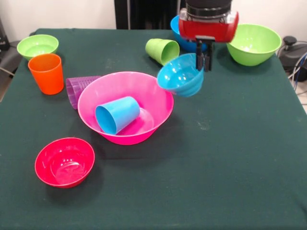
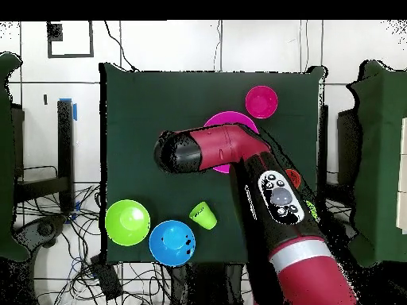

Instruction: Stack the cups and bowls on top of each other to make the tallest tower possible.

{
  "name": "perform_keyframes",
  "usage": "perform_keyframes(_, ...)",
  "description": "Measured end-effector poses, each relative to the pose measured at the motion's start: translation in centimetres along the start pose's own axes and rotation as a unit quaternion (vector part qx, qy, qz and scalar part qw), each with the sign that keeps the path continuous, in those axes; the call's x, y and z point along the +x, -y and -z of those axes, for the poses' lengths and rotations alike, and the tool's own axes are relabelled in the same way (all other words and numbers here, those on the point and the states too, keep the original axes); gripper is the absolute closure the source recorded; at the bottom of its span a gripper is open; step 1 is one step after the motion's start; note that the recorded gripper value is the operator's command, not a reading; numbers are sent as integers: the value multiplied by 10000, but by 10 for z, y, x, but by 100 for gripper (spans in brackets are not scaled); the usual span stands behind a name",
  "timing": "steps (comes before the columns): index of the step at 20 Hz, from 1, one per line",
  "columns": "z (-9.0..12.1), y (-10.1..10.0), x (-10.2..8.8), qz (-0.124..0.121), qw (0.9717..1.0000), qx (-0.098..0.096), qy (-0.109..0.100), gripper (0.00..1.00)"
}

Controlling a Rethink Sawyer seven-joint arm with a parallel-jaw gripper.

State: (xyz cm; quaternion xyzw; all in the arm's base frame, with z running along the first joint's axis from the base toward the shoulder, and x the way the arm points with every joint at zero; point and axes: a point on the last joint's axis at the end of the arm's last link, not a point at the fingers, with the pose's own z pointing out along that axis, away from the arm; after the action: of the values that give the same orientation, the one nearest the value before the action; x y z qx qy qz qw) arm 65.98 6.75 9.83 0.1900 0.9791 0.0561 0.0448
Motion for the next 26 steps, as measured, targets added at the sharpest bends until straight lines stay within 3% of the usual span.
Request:
perform_keyframes(5,10,1,4,49,10000,-59,-39,100)
perform_keyframes(11,6,-5,12,357,9993,-64,-5,100)
perform_keyframes(13,-3,-2,13,595,9982,-93,34,100)
perform_keyframes(18,-20,12,9,895,9956,-261,105,100)
perform_keyframes(26,-32,20,4,1145,9919,-529,160,100)
